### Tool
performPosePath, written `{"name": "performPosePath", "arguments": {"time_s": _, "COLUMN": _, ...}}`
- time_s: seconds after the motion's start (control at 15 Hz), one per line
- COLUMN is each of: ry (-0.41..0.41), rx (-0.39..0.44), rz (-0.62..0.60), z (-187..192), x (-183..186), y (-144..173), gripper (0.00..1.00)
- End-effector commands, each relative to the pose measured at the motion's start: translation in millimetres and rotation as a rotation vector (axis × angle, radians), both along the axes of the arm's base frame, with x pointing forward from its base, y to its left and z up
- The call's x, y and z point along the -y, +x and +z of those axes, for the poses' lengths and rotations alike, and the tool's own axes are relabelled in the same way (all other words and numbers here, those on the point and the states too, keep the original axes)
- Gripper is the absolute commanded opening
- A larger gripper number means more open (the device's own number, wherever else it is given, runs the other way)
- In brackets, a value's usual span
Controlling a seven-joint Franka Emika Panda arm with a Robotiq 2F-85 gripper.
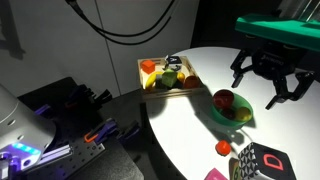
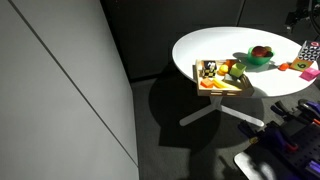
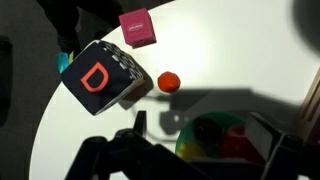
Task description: Pick up the yellow lemon toy from the table and put it in the green bowl
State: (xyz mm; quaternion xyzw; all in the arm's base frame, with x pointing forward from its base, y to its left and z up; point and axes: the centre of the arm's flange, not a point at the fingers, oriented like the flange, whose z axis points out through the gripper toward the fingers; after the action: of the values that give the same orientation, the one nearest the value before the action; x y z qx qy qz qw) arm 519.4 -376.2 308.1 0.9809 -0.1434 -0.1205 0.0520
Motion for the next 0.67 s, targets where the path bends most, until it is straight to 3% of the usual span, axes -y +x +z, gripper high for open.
{"name": "performPosePath", "arguments": {"time_s": 0.0, "ry": -0.001, "rx": 0.007, "rz": 0.006, "z": 25.4, "x": -34.0, "y": -33.2, "gripper": 1.00}}
{"name": "performPosePath", "arguments": {"time_s": 0.6, "ry": 0.023, "rx": 0.169, "rz": 0.110, "z": 49.4, "x": -100.3, "y": -62.5, "gripper": 1.00}}
